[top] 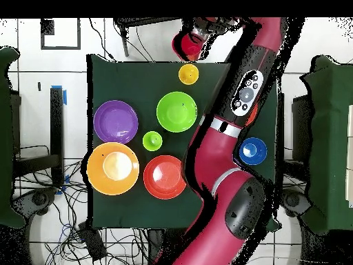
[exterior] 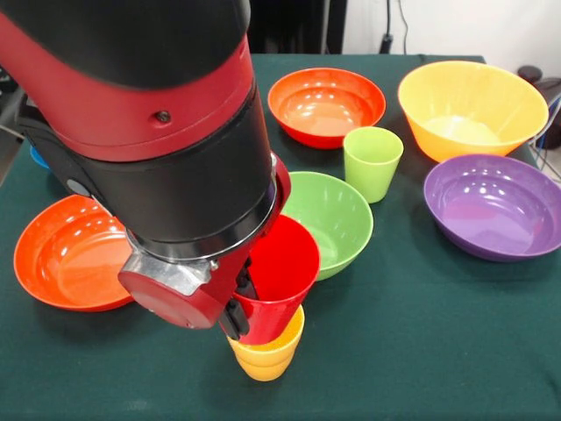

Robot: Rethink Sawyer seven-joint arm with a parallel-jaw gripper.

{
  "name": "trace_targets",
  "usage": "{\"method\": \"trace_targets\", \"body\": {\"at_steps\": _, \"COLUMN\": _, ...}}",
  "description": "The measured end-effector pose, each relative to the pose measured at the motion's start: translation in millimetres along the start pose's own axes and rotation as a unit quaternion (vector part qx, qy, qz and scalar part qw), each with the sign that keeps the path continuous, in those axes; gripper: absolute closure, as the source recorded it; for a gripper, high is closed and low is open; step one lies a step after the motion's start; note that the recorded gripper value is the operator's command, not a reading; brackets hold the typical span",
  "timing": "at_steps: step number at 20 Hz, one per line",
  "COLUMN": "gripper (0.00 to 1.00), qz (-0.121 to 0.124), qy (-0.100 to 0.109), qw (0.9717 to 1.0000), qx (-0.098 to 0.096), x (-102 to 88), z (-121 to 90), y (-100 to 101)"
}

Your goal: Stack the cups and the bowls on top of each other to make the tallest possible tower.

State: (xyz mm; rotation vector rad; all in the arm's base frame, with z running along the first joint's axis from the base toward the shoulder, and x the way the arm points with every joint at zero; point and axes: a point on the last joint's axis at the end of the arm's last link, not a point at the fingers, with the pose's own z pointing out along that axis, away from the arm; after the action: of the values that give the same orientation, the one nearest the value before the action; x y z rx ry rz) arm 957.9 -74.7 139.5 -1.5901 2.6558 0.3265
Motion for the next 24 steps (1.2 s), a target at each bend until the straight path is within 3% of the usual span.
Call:
{"method": "trace_targets", "body": {"at_steps": 11, "gripper": 1.0, "qz": 0.002, "qy": 0.008, "qw": 0.9995, "qx": -0.031, "x": 2.7, "z": 0.9, "y": 7.8}}
{"method": "trace_targets", "body": {"at_steps": 24, "gripper": 1.0, "qz": 0.003, "qy": 0.007, "qw": 0.9995, "qx": -0.031, "x": 1.8, "z": 0.4, "y": 7.4}}
